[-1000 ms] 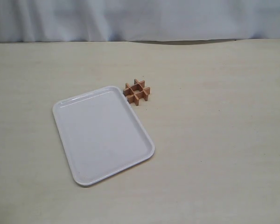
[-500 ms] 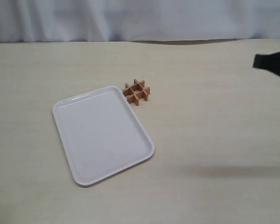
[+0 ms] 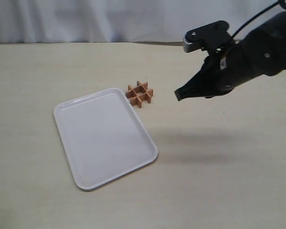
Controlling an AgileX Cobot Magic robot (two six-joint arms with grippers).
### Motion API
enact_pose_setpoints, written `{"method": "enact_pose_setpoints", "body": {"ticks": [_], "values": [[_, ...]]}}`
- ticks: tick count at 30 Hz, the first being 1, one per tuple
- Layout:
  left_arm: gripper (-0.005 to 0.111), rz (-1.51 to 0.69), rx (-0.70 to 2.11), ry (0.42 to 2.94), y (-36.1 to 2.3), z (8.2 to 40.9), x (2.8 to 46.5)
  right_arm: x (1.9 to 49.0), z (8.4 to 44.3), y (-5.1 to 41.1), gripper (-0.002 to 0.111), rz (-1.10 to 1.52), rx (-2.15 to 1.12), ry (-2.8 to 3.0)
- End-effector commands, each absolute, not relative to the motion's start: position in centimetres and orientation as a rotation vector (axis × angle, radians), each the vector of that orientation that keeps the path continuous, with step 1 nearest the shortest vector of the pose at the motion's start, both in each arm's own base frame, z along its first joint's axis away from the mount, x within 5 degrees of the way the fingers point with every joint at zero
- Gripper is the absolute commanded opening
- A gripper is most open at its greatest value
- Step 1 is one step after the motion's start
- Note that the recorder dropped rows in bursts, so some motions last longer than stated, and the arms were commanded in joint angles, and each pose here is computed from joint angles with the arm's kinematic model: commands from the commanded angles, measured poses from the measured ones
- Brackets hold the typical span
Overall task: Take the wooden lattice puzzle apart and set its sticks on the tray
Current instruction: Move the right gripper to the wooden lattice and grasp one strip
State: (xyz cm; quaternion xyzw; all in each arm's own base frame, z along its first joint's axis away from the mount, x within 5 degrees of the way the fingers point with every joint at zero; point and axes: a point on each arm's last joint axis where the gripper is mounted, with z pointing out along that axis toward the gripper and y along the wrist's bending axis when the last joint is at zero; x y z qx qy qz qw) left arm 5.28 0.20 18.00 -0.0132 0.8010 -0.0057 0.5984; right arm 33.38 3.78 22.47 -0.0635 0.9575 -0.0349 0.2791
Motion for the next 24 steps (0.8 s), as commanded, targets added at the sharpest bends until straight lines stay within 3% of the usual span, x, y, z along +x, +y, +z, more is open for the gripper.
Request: {"method": "enact_pose_setpoints", "body": {"ticks": [1,7,14,20,23,24], "values": [[0.000,-0.021,-0.021,1.841,0.1,18.1,5.3,36.4,20.7,6.0,0.004,0.115,-0.273,2.532],[0.000,-0.021,-0.021,1.841,0.1,18.1,5.3,38.9,19.3,8.6,0.004,0.418,-0.478,2.381],[0.000,-0.021,-0.021,1.841,0.1,18.1,5.3,39.7,17.4,6.7,0.004,0.129,-0.426,2.292],[0.000,-0.021,-0.021,1.841,0.1,18.1,5.3,40.1,16.3,6.3,0.005,0.161,-0.206,2.326],[0.000,-0.021,-0.021,1.841,0.1,18.1,5.3,40.5,14.6,6.0,0.019,0.126,-0.173,2.353],[0.000,-0.021,-0.021,1.841,0.1,18.1,5.3,40.6,13.5,5.9,0.029,0.106,-0.172,2.371]]}}
